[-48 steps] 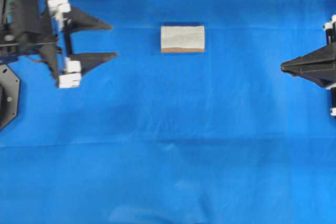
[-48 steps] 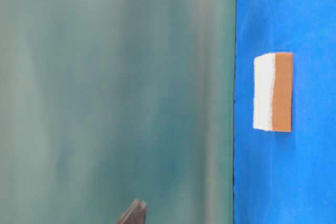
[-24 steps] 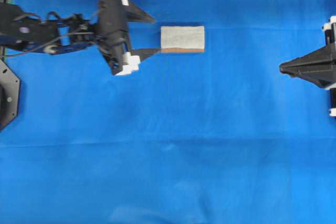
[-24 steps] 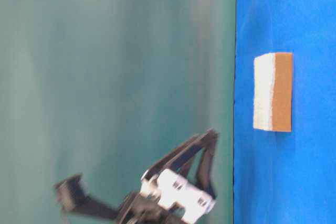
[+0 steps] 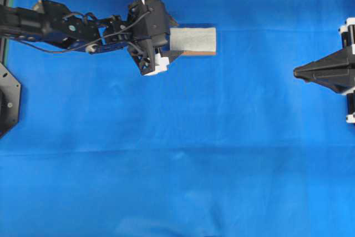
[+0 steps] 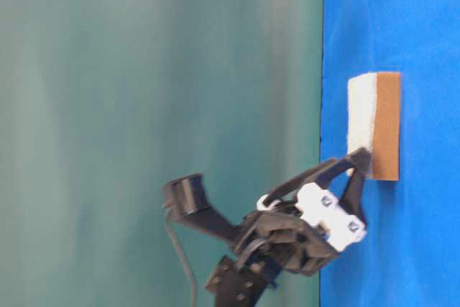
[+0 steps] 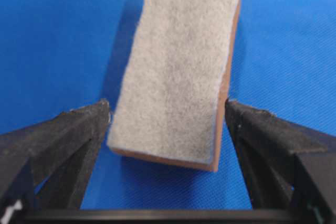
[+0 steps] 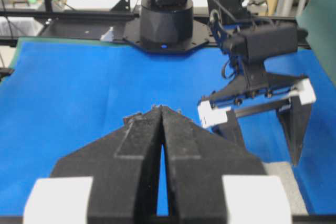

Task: Hand over the sponge with the left arm and wipe it with the right arm.
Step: 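Grasp the sponge's left end with the left gripper and lift it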

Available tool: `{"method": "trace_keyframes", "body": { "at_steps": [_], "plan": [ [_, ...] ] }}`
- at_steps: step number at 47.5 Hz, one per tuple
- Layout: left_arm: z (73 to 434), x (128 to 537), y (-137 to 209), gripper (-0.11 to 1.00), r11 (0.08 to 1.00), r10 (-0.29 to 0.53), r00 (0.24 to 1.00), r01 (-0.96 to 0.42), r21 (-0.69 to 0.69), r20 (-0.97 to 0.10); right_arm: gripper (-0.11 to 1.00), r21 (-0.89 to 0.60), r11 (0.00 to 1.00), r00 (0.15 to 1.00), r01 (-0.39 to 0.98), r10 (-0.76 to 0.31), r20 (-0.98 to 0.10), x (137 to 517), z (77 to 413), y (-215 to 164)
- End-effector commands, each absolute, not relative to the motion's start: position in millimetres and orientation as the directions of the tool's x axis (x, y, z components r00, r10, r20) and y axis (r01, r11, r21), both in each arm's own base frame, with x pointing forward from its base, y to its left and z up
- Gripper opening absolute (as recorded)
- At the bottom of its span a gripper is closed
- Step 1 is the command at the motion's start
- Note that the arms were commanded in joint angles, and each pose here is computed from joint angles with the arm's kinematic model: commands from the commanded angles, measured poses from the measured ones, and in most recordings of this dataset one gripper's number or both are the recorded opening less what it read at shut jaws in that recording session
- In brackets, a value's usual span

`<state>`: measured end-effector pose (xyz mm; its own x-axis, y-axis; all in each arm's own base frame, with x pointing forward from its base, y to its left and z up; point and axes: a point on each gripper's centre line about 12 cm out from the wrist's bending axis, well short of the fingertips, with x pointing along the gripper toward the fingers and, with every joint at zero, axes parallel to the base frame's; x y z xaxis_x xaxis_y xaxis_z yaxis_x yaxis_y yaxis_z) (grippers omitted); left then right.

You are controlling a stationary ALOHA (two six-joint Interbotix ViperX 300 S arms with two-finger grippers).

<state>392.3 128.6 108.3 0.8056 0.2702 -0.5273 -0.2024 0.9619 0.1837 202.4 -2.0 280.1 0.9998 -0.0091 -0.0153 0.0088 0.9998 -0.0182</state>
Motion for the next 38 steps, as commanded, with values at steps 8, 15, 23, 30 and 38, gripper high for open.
{"method": "trace_keyframes", "body": {
  "at_steps": [8,15,23,30,38],
  "plan": [
    [98.6,391.8,141.0,0.94,0.957,0.29,0.789,-0.224,0.185,-0.542,0.0,-0.021,1.0,1.0,0.019,-0.019,0.0,206.2,287.5,-4.2],
    [95.1,391.8,143.1,0.94,0.956,0.292,0.785,-0.228,0.184,-0.547,0.0,-0.021,1.0,1.0,0.019,-0.019,-0.003,206.9,286.7,-4.2],
    [97.3,393.5,143.7,0.94,0.956,0.293,0.788,-0.229,0.184,-0.542,0.0,-0.021,1.0,1.0,0.019,-0.019,-0.006,207.1,286.2,-4.2],
    [101.8,395.7,143.1,0.9,0.958,0.288,0.781,-0.235,0.165,-0.554,0.0,-0.021,1.0,1.0,0.019,-0.019,-0.006,207.1,286.2,-4.2],
    [110.4,393.9,140.9,0.55,0.96,0.277,0.762,-0.239,0.143,-0.586,0.0,-0.021,1.0,1.0,0.019,-0.019,-0.006,207.1,286.2,-4.2]
  ]
}}
